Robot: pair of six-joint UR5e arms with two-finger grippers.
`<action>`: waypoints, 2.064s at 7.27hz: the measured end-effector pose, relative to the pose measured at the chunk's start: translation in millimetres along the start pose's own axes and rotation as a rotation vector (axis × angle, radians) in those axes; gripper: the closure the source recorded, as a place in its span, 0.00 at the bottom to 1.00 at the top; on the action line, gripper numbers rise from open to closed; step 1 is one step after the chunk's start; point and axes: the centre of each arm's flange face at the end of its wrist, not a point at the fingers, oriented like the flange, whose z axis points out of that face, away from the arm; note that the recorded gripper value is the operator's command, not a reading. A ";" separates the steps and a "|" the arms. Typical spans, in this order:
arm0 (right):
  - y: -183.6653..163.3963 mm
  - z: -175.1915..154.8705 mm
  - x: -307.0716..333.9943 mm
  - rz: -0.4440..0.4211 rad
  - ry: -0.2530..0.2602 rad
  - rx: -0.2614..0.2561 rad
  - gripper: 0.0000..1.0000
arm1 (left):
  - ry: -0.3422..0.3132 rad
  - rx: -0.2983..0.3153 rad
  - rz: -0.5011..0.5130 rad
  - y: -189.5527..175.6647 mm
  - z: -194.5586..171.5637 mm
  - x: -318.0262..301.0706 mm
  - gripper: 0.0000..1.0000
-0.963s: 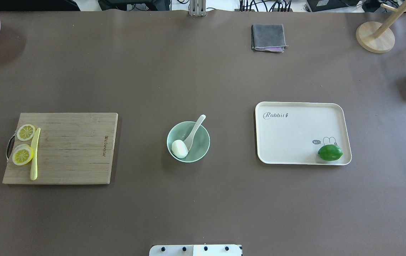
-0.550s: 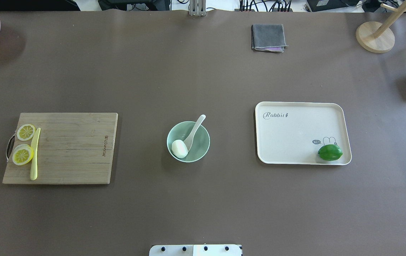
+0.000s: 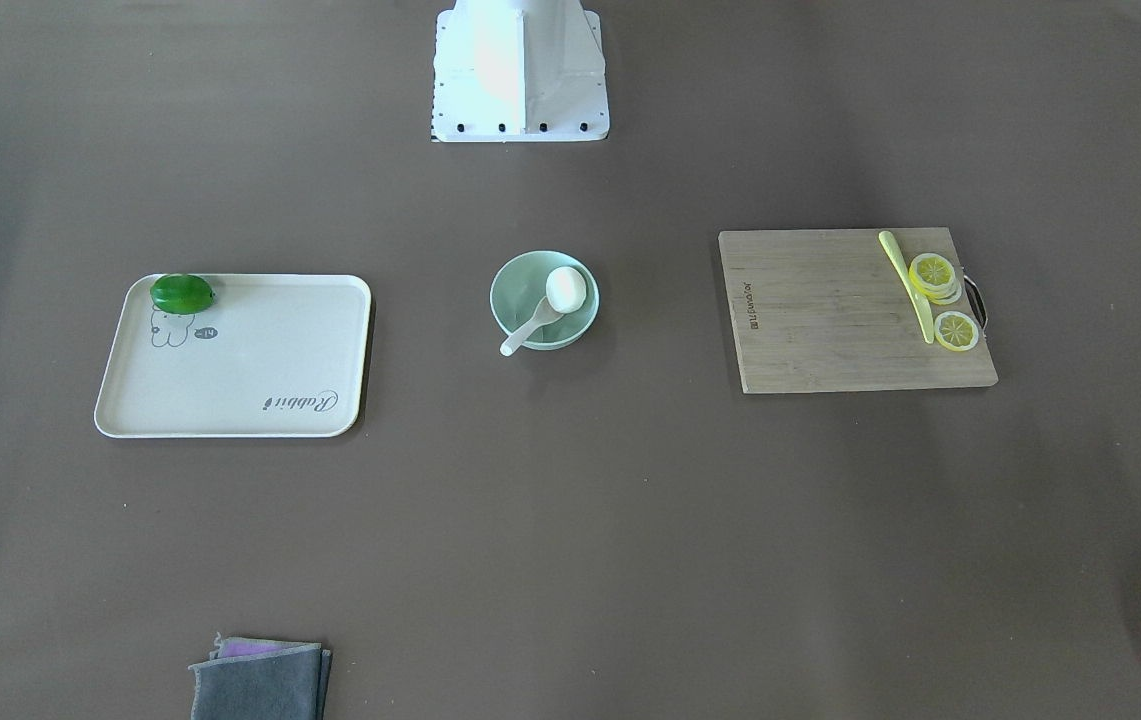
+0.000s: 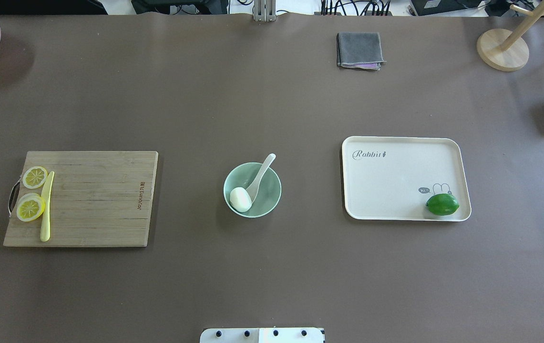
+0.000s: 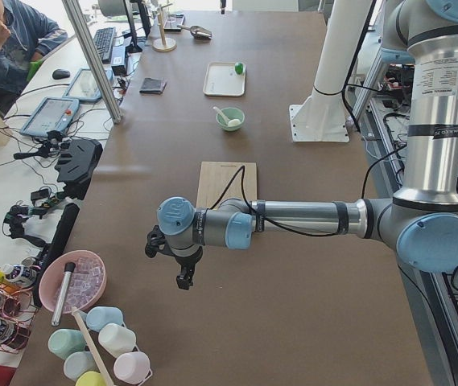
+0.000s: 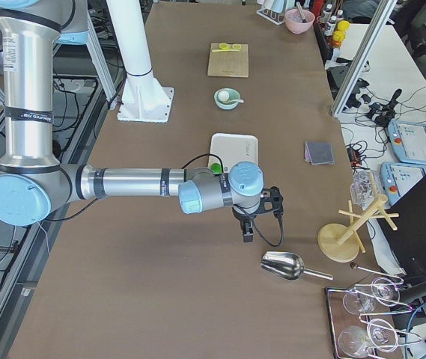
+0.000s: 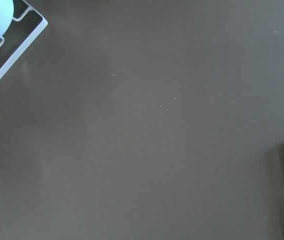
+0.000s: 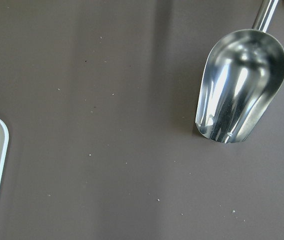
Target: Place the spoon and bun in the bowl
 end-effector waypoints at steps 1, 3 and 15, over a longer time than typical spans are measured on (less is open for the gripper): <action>0.8 -0.8 -0.8 0.001 -0.001 0.001 0.00 | -0.001 -0.027 -0.018 5.4 -0.7 -0.4 0.02; 1.1 -4.3 -4.5 -0.016 0.001 0.014 0.00 | -0.001 -0.049 -0.036 16.6 -1.5 -0.1 0.02; -0.4 -14.6 -10.1 0.095 0.056 -0.063 0.00 | 0.069 -0.044 -0.142 18.4 14.2 -6.6 0.02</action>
